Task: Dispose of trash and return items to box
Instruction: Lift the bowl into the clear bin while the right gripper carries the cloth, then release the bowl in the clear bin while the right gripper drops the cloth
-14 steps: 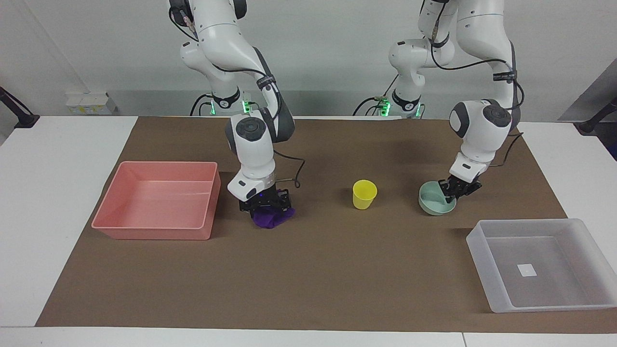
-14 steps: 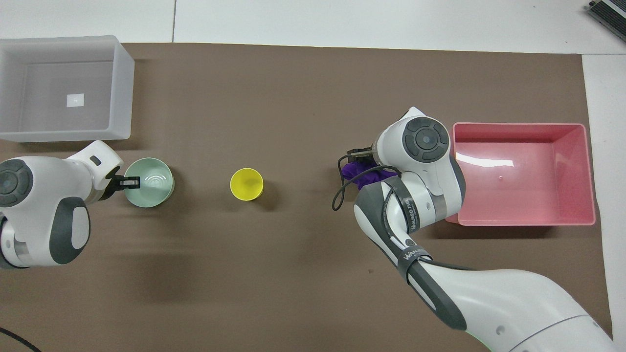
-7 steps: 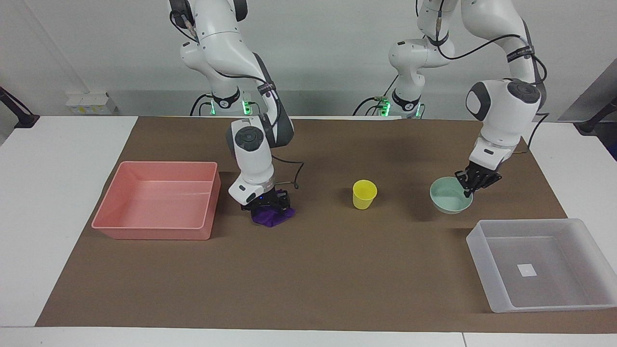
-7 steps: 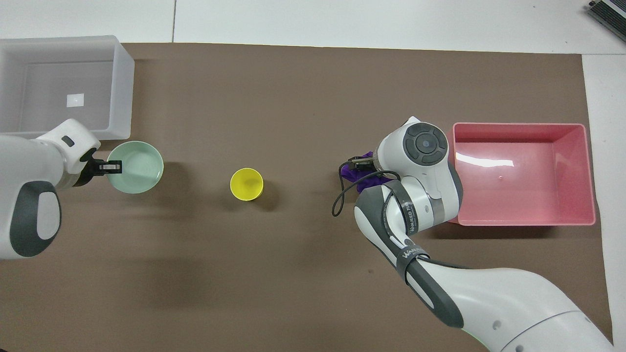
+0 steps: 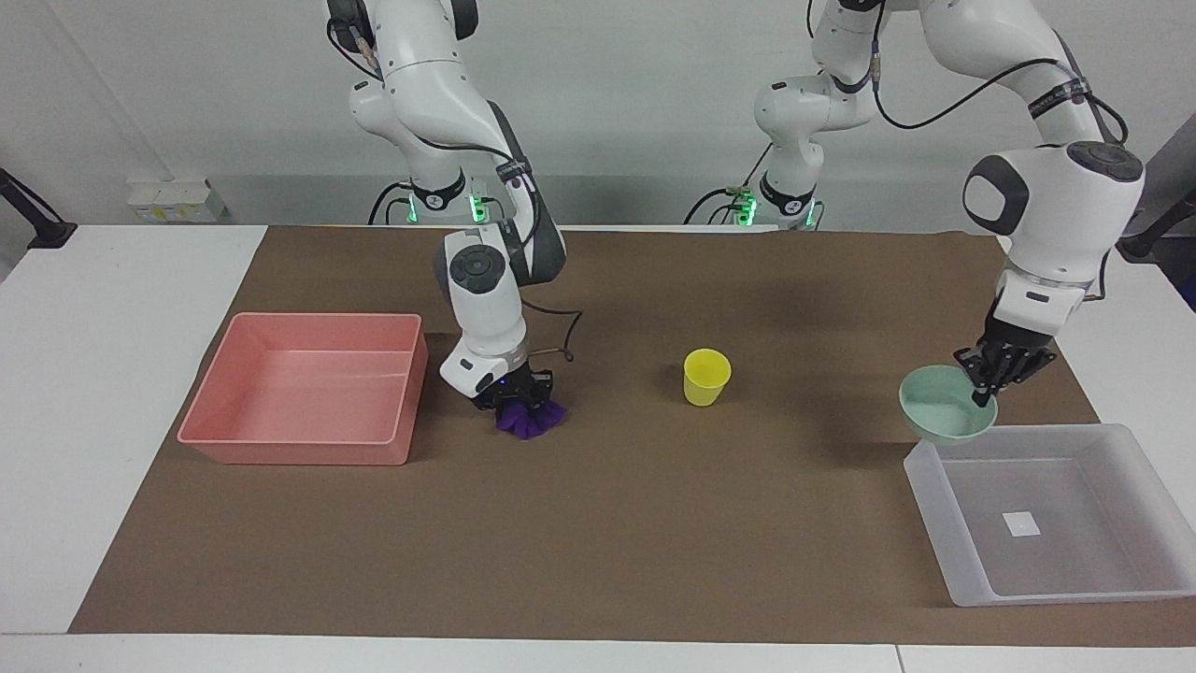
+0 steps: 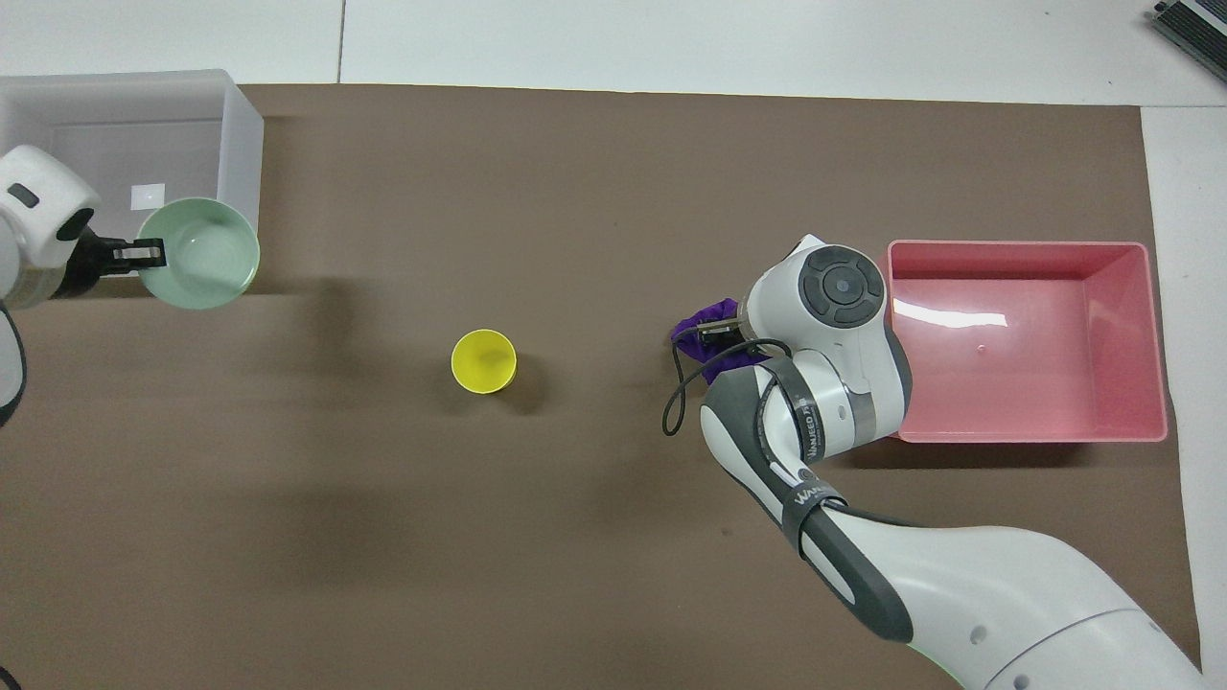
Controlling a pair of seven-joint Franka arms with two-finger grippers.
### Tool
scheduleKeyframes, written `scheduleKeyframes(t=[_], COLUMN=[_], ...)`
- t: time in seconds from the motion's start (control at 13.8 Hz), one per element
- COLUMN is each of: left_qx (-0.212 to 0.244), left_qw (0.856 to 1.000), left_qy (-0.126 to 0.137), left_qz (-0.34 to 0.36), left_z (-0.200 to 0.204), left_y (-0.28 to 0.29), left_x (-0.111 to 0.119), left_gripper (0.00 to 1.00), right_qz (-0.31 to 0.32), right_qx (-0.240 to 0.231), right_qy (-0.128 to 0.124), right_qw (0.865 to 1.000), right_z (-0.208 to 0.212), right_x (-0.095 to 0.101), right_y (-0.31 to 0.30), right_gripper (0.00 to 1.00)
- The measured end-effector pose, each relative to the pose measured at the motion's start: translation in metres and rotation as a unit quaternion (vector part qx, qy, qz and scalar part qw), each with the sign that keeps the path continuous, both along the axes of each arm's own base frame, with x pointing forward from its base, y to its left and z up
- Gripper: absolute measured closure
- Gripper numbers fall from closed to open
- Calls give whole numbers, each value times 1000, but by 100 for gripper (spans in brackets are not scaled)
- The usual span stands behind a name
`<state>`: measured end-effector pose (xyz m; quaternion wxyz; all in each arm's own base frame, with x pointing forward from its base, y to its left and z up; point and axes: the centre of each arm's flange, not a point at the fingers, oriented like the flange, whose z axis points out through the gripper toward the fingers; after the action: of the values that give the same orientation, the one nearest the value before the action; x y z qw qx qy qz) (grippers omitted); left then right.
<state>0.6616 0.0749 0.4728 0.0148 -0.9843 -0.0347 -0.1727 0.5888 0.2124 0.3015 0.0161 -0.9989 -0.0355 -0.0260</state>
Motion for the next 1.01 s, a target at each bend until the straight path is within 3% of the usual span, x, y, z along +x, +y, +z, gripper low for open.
scheduleKeyframes(t=[0.07,0.22,0.43,0.72,1.01], left_qx=[2,8,12,9,4], left_qw=[1000,1000,1000,1000,999], left_qy=[-5,-10,-7,19,37], left_qz=[0,-5,-7,-10,-12], left_z=[-4,-19,-55,-105,-135], left_y=[10,33,60,73,70], left_x=[16,45,75,84,78], left_gripper=[96,96,96,96,96], right_qz=[-3,-14,-36,-77,-79], right_qx=[0,0,7,23,7], right_qy=[5,15,27,5,-18], right_qw=[1000,1000,999,997,997], right_z=[8,38,119,216,250], right_x=[-2,-5,-12,-23,-20], right_y=[-1,-7,-24,-86,-151], right_gripper=[85,87,89,89,89])
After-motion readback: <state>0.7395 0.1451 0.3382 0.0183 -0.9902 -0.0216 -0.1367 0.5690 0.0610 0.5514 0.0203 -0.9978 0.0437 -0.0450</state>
